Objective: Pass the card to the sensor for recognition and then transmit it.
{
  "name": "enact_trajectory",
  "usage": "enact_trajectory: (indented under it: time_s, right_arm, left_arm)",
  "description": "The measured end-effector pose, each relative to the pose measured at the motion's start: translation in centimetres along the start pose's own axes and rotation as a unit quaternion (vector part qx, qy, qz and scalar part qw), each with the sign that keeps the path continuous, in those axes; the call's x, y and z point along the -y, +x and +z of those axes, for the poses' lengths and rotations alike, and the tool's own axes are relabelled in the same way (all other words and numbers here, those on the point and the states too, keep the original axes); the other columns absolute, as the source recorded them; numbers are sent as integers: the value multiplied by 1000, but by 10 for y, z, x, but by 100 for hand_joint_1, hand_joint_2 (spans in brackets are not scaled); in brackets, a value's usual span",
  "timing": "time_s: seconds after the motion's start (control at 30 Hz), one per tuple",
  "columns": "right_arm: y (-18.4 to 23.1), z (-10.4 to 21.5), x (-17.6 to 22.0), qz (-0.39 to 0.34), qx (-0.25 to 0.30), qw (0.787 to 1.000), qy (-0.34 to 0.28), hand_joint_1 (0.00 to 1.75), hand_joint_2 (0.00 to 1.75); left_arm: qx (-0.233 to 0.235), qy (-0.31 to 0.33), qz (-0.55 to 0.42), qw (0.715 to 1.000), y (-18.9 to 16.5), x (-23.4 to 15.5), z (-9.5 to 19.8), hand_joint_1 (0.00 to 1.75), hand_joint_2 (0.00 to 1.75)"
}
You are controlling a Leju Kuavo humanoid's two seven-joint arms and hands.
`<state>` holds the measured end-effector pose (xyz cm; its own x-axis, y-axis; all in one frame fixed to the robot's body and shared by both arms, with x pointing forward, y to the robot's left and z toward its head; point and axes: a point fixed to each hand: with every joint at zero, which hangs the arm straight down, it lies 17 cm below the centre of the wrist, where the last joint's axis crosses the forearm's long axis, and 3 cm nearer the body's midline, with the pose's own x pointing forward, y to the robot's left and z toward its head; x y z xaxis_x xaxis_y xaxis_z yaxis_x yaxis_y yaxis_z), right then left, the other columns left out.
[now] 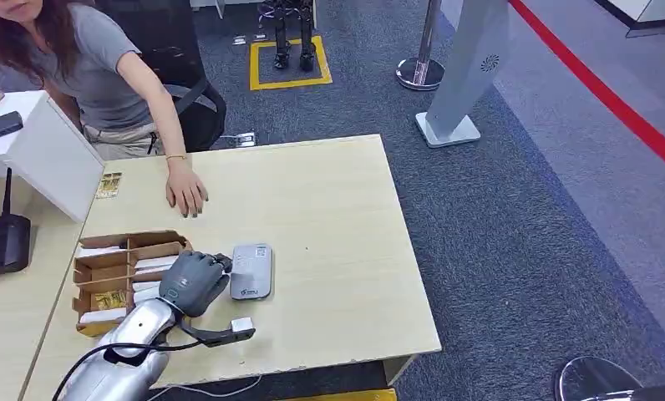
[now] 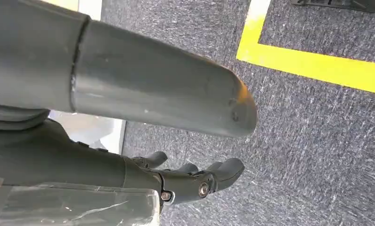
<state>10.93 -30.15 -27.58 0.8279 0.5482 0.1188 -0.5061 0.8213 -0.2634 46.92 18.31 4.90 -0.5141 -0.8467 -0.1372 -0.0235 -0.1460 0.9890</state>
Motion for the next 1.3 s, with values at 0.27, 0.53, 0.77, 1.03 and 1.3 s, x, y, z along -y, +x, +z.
enact_trajectory:
  time_s: [0.27, 0.53, 0.77, 1.03, 1.3]
  right_arm:
    - [2, 0, 1, 2, 1, 1000, -2, 0, 0]
    - [3, 0, 2, 9, 3, 1000, -3, 0, 0]
    - [3, 0, 2, 10, 3, 1000, -4, 0, 0]
    - [3, 0, 3, 8, 3, 1000, -5, 0, 0]
    - [4, 0, 2, 7, 4, 1000, -4, 0, 0]
  left_arm:
    - [2, -5, 13, 1000, -1, 4, 3, 175, 175]
    - [3, -12, 23, 1000, 0, 10, 8, 175, 175]
    - [1, -13, 24, 1000, -4, 12, 10, 175, 175]
    - [-22, 11, 12, 1000, -14, -7, 6, 175, 175]
    - [-31, 37, -2, 999, -24, -31, 1, 175, 175]
